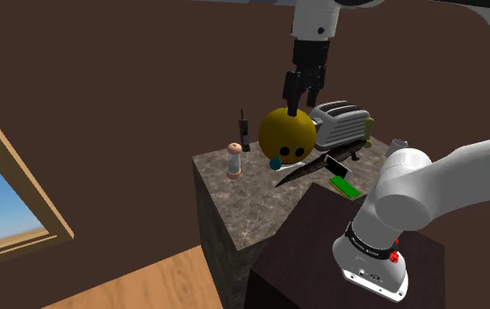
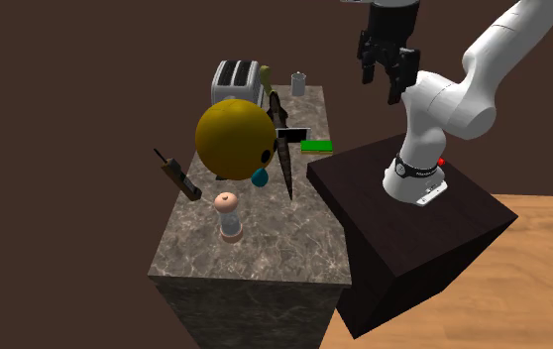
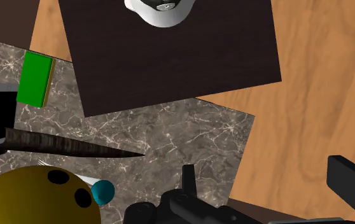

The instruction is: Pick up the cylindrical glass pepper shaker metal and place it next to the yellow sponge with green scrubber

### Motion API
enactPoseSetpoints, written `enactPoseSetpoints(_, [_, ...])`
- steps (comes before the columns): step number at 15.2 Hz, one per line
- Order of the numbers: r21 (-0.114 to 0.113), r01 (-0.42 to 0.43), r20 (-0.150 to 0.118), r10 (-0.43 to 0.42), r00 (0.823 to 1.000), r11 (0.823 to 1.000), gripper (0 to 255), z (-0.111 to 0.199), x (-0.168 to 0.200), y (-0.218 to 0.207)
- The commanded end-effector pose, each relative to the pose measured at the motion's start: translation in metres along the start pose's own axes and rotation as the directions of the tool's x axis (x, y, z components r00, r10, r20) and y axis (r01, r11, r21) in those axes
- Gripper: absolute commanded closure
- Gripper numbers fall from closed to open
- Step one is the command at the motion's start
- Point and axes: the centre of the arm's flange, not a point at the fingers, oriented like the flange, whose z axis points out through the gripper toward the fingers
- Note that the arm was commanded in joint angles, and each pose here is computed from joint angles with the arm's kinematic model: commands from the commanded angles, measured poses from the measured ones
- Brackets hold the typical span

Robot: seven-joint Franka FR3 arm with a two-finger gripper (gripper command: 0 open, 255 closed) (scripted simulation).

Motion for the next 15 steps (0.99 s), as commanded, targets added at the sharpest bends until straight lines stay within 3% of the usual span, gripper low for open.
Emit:
enactPoseSetpoints(1, [0.0,0.0,0.0,0.0,1.0,1.0,0,0.0,0.0,0.0])
enactPoseSetpoints(15, [-0.081,-0.008,-0.056,0.004,0.998,0.997,0,0.121,0.127,0.025])
